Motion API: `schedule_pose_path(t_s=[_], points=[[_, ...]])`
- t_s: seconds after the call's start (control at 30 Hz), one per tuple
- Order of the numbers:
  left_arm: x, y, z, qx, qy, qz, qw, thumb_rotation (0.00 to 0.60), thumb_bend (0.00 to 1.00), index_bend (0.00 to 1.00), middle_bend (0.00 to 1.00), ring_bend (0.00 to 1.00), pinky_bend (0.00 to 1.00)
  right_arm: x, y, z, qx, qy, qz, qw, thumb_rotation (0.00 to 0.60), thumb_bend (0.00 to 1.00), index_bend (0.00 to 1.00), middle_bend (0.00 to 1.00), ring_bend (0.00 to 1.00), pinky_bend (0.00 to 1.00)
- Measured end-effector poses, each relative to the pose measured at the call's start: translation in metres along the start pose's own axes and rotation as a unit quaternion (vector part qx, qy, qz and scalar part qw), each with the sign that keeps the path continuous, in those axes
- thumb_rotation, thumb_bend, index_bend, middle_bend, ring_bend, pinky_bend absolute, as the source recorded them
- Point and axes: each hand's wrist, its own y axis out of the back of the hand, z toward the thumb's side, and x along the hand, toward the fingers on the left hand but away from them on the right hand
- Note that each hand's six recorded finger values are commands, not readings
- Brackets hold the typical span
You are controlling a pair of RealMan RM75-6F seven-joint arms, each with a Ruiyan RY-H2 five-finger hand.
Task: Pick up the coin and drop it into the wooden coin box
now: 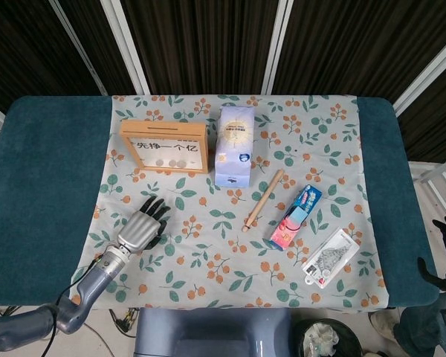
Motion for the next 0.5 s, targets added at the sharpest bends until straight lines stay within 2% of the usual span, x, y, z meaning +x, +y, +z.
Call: schedule_pose_path(t_s=[0.13, 0.33, 0.5], points=[[0.000, 0.003, -0.001, -0.006, 0.002, 0.004, 1.0000, 0.600, 0.46, 0.66, 0.17, 0.00, 0.00, 0.000, 0.000, 0.000, -0.001, 0.000, 0.001, 1.0000, 0.600, 0.44, 0.15, 0.07, 0.01, 0.00], [0.002, 0.010, -0.001, -0.017, 0.003, 0.007, 0.9998, 0.600, 0.49, 0.68, 0.18, 0.00, 0.00, 0.000, 0.000, 0.000, -0.001, -0.001, 0.001, 1.0000, 0.600, 0.44, 0.15, 0.07, 0.01, 0.00], [0.006, 0.034, 0.003, -0.045, -0.001, 0.016, 0.9988, 0.600, 0.51, 0.69, 0.18, 0.00, 0.00, 0.000, -0.001, 0.000, -0.002, 0.000, 0.003, 1.0000, 0.600, 0.44, 0.15, 0.07, 0.01, 0.00]])
